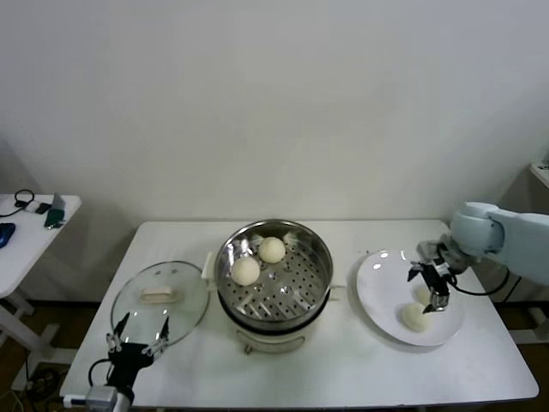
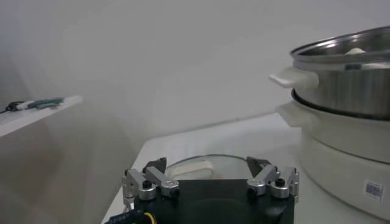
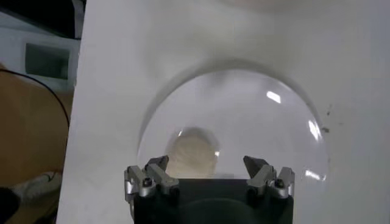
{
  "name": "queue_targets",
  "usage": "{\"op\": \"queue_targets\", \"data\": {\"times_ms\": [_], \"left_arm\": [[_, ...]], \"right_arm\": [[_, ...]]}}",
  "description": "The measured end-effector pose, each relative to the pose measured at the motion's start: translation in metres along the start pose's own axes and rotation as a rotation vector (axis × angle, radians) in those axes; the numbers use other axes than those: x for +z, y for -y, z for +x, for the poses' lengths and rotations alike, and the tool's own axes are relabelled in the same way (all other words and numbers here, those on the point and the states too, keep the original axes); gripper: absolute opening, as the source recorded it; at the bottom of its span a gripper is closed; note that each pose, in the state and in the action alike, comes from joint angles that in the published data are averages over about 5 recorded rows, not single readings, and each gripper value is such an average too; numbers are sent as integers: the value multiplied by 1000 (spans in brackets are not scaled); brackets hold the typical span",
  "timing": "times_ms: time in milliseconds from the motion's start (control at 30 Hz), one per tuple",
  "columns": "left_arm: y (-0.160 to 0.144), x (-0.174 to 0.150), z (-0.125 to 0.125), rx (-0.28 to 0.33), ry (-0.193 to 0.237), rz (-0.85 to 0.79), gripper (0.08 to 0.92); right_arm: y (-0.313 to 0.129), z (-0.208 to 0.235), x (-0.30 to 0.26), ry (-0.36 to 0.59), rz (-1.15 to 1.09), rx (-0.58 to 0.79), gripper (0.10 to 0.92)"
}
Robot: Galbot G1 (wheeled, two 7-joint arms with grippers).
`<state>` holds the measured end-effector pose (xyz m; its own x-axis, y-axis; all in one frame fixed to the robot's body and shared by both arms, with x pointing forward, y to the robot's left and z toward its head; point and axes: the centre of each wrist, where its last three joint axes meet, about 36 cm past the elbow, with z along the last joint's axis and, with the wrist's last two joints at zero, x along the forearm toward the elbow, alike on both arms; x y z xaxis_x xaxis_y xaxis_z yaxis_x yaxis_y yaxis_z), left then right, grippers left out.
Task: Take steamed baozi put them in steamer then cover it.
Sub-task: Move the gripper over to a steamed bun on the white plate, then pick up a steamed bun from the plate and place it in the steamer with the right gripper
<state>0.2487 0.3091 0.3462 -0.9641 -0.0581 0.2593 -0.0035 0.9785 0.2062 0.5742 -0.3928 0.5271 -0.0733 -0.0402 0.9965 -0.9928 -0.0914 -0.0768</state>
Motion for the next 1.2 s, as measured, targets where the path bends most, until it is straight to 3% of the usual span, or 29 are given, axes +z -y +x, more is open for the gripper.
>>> {"op": "queue_targets", "data": {"times_ms": [567, 700, 867, 1200], "left_arm": [[-1, 1, -1, 2, -6, -8, 823], [-1, 0, -1, 2, -6, -10, 823], [-1, 1, -2, 2, -6, -10, 823], [0, 0, -3, 6, -4, -12, 823]], "right_arm": [[-7, -61, 11, -15, -56, -24, 823], [-9, -66, 11, -12, -60, -28, 787], [-10, -68, 13, -8, -64, -30, 718], [13, -28, 4, 25, -6, -9, 712]]}}
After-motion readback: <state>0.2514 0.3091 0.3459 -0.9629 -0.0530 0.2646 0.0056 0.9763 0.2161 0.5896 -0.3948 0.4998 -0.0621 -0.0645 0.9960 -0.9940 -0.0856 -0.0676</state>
